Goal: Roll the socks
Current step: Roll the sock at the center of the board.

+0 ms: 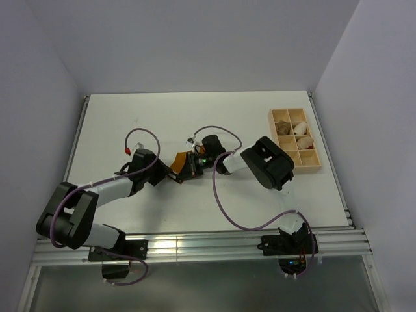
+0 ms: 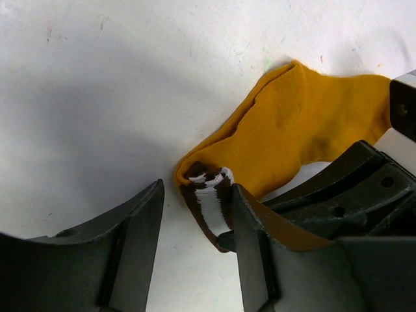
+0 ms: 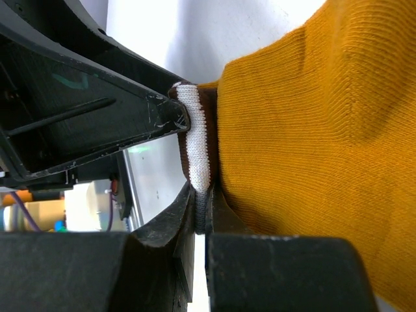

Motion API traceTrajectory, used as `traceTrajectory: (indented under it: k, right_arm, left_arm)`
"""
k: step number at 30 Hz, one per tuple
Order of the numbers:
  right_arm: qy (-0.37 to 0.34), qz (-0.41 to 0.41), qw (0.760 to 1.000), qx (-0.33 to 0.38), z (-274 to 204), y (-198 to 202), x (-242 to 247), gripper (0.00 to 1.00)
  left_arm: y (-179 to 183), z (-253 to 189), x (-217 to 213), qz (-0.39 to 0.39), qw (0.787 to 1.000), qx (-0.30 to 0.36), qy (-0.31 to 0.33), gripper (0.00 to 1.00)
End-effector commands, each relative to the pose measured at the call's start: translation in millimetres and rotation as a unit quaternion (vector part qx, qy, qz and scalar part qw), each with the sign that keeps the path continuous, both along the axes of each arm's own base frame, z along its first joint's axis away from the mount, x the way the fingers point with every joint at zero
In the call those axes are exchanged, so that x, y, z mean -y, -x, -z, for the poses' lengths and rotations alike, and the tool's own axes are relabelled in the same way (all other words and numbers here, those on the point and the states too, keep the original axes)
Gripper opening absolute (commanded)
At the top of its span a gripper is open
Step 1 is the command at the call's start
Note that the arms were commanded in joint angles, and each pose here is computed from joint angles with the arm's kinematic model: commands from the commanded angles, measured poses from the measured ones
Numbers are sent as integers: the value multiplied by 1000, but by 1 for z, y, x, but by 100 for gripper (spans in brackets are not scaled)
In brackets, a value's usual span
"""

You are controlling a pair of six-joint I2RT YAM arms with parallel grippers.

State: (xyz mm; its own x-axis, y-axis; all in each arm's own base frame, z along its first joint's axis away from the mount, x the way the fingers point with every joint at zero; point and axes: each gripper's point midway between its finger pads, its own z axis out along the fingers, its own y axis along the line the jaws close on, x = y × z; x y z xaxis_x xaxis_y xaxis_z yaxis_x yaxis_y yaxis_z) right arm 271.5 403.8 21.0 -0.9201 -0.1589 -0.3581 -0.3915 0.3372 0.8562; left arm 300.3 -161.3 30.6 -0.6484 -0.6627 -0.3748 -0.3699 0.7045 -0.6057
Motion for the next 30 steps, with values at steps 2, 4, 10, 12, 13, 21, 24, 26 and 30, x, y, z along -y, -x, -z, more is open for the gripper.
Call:
traceTrajectory:
  k: [2, 4, 10, 12, 13, 21, 24, 26, 30]
  right_arm:
    - [53, 9, 996, -67, 39, 14, 12, 0]
    - [53, 12, 996, -71, 39, 14, 12, 0]
    - [58, 16, 996, -63, 37, 12, 13, 0]
    - [66, 20, 996, -53, 36, 11, 16, 4]
    - [70, 23, 997, -31, 32, 7, 16, 5]
    - [119, 60, 986, 102, -3, -15, 33, 40]
    - [144, 73, 971, 175, -20, -21, 39, 49]
    - [164, 82, 954, 237, -33, -25, 42, 54]
    - [202, 77, 908, 359, -50, -23, 42, 62]
  left_arm:
    - [2, 6, -1, -2, 1000, -6, 0, 45]
    - [2, 8, -1, -2, 1000, -9, -2, 36]
    - [3, 14, 1, 2, 1000, -23, -9, 22]
    - [4, 16, -1, 7, 999, -31, -20, 16]
    - [1, 14, -1, 9, 999, -30, -27, 12]
    - [-3, 6, -3, 30, 995, -48, -78, 1]
    - [-3, 3, -3, 44, 992, -58, -100, 1]
    - [0, 4, -4, 55, 989, -66, -117, 1]
    - [-5, -2, -1, 71, 986, -71, -132, 1]
